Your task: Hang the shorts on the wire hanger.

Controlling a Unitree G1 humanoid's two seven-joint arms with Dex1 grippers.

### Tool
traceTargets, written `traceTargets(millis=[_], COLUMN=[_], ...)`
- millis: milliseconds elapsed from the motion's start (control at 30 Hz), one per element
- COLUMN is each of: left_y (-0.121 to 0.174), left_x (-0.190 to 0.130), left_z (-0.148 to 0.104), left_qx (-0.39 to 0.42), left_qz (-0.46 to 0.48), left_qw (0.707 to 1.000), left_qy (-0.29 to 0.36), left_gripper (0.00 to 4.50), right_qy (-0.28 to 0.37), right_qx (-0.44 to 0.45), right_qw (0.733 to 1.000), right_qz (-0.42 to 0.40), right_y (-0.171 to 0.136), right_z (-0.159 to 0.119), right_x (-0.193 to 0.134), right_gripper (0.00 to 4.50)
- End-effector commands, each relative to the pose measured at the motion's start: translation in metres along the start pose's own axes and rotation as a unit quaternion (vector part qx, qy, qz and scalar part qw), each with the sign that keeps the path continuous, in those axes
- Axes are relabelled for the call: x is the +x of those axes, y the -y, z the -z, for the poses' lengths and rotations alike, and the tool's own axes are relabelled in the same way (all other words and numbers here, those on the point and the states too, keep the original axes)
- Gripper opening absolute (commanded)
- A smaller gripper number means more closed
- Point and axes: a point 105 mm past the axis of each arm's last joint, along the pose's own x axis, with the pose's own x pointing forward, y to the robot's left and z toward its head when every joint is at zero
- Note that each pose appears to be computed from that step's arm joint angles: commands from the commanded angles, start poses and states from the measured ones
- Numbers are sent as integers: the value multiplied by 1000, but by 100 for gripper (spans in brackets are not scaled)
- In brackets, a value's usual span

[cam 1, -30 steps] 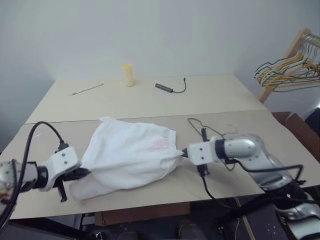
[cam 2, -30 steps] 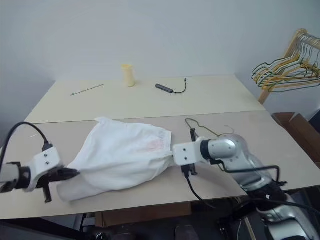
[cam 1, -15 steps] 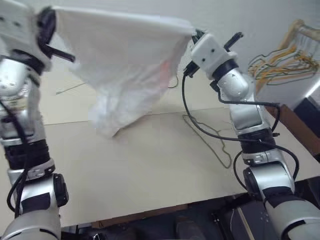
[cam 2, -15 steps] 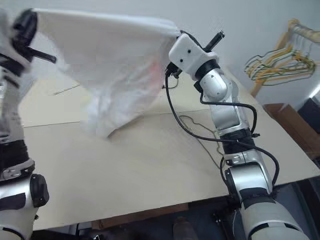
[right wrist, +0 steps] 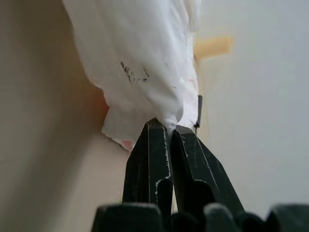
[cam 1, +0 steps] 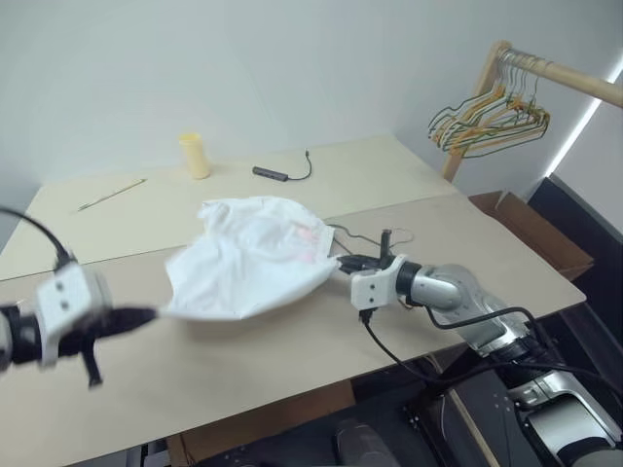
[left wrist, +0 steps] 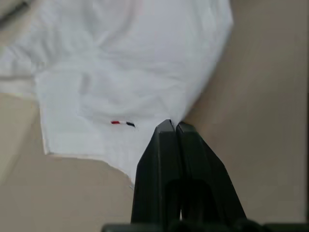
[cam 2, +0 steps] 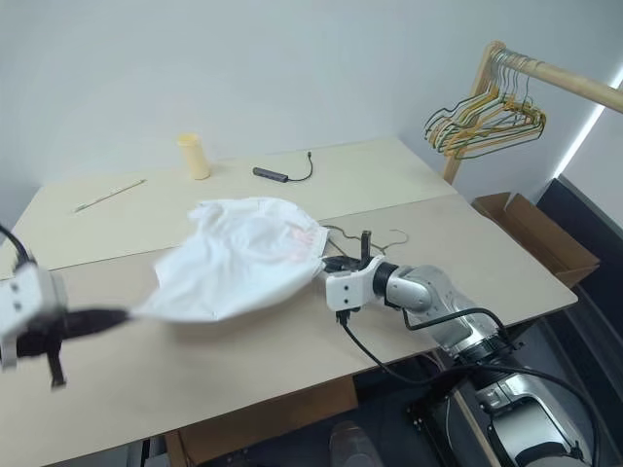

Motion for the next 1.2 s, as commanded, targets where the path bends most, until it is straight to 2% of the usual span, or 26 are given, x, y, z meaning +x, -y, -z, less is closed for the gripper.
traceTargets(millis=[33, 167, 300, 400, 600, 633, 700, 833, 933, 1000, 1100, 1133, 1200], left_y=[25, 59, 83, 100, 93, 95, 98, 93, 77, 61, 31, 20, 9], left_x=[6, 8, 4, 4, 16, 15, 11, 4, -5, -11, -21, -22, -17], left_z=[14, 28, 39, 41, 48, 48, 51, 54, 34, 16, -15, -30, -57], left_qx=[-1, -51, -78, -99, -80, -77, -74, -60, -69, -76, -73, -68, -56], left_qz=[41, 100, 136, 163, 129, 144, 164, 175, 169, 143, 78, 58, 47], left_qw=[998, 991, 981, 976, 983, 981, 978, 976, 982, 987, 987, 983, 971], left_qy=[-47, -78, -110, -107, -103, -102, -105, -110, -54, 8, 119, 162, 230], left_gripper=[4, 4, 4, 4, 4, 23, 64, 191, 287, 352, 447, 447, 447], right_qy=[16, 25, 29, 33, 48, 54, 65, 68, 50, 43, 23, -7, -68], right_qx=[-22, -27, -32, -29, -35, -36, -27, -29, -12, 34, 128, 173, 272], right_qw=[999, 992, 984, 979, 973, 971, 966, 966, 966, 968, 975, 974, 957], right_qz=[-37, -121, -170, -199, -224, -232, -247, -249, -255, -245, -182, -143, -76], right_y=[-3, -19, -26, -31, -36, -38, -41, -44, -40, -30, -3, 7, 20], right_z=[-7, -11, -14, -16, -24, -26, -30, -30, -23, -19, -9, 5, 32], right_x=[-5, -18, -31, -39, -46, -48, -53, -58, -65, -74, -86, -90, -95], right_gripper=[0, 0, 0, 0, 0, 0, 66, 201, 303, 373, 378, 378, 378])
